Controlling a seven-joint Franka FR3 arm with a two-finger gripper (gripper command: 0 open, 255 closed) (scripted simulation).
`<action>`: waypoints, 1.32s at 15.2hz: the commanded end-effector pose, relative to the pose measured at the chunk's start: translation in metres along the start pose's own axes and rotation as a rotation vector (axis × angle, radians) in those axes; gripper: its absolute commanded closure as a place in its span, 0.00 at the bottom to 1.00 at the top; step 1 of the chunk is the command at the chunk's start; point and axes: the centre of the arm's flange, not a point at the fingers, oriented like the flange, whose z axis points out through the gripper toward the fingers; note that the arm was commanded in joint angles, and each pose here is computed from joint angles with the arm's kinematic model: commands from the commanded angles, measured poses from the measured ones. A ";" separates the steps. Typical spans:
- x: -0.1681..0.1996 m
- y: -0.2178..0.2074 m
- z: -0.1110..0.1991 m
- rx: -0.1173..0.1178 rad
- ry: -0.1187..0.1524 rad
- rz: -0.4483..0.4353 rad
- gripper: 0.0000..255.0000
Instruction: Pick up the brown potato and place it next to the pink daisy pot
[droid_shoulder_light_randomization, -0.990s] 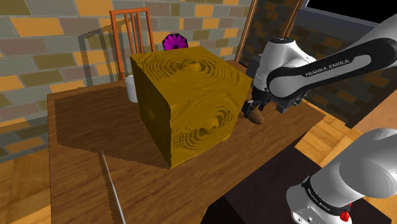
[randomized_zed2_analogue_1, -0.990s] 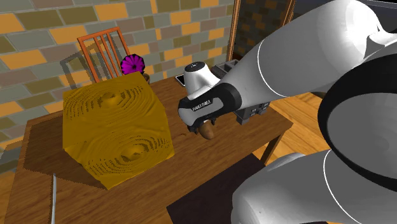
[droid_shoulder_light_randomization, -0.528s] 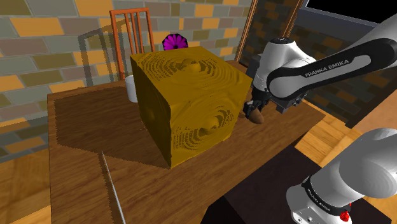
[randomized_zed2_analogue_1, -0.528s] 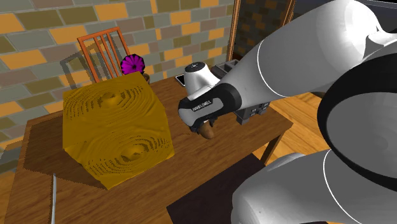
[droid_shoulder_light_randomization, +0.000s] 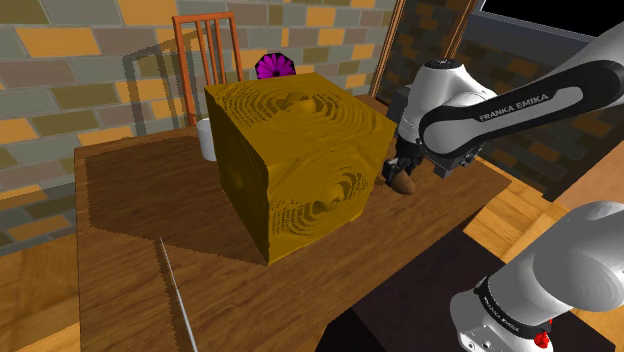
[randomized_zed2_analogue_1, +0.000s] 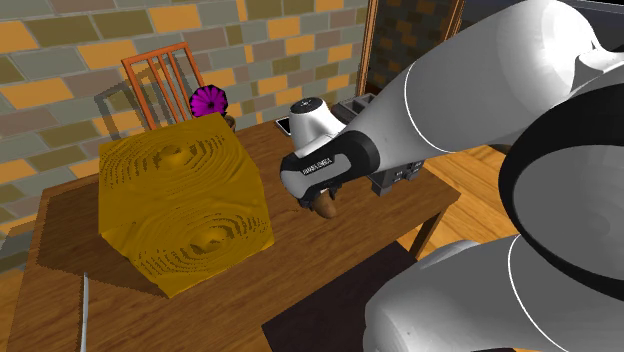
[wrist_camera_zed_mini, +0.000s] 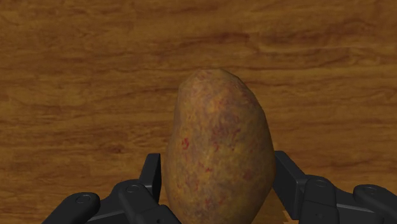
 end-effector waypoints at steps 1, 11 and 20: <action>0.000 0.001 -0.005 0.000 0.000 -0.001 1.00; 0.001 0.008 -0.057 0.000 0.000 -0.001 1.00; 0.002 0.015 -0.104 0.000 0.000 -0.001 1.00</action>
